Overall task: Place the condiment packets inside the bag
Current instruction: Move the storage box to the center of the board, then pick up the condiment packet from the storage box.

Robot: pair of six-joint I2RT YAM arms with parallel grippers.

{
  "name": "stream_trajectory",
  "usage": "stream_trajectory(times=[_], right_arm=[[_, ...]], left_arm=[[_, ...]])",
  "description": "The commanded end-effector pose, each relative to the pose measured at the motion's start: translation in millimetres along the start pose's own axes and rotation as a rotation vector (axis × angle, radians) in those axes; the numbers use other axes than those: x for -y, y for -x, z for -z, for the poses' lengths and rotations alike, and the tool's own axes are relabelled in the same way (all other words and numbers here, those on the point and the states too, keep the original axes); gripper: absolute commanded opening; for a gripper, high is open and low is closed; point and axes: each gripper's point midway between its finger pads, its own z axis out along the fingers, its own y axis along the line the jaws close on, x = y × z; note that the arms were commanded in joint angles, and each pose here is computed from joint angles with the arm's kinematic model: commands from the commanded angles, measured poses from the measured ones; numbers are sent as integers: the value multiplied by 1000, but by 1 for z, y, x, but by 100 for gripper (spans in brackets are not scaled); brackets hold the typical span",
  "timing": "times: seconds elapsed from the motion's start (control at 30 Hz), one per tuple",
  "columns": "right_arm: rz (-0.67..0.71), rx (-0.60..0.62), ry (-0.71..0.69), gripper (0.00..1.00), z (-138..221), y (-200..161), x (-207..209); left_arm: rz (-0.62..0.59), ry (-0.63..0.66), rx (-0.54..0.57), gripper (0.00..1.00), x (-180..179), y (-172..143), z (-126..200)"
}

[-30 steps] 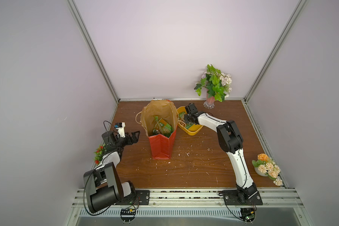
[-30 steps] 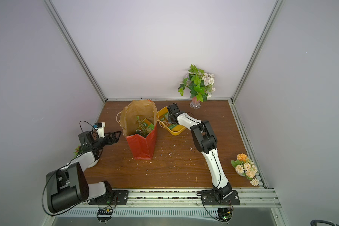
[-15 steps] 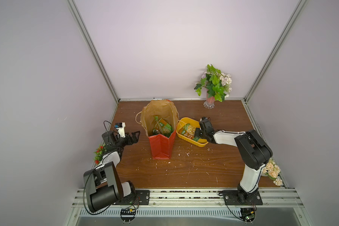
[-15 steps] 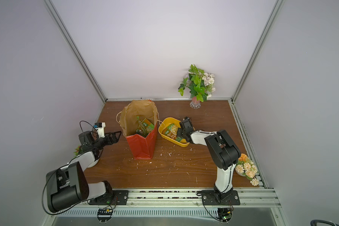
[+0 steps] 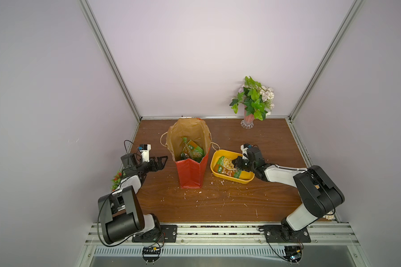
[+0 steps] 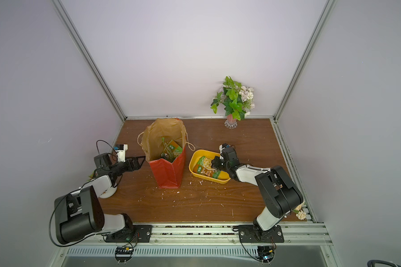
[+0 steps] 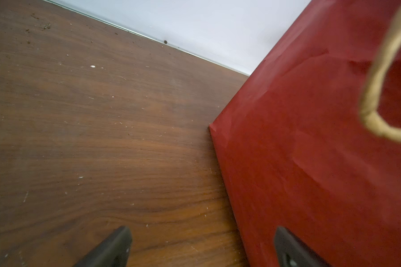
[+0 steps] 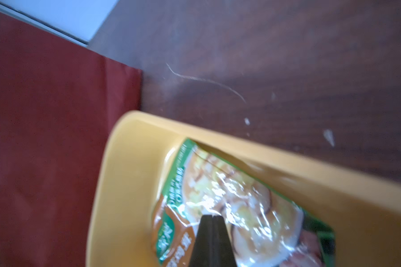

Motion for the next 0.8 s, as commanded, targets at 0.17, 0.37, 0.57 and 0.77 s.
stream_trajectory(times=[0.17, 0.37, 0.57, 0.77], right_arm=[[5, -129, -55, 12, 11, 7, 5], [54, -210, -317, 99, 44, 10, 28], [47, -283, -457, 99, 53, 1, 35], [61, -369, -486, 99, 38, -23, 27]], left_arm=[[-45, -80, -69, 100, 9, -10, 1], [-64, -82, -87, 100, 8, -18, 0], [-38, -74, -98, 100, 1, -23, -6], [-31, -66, -105, 99, -3, -24, -8]])
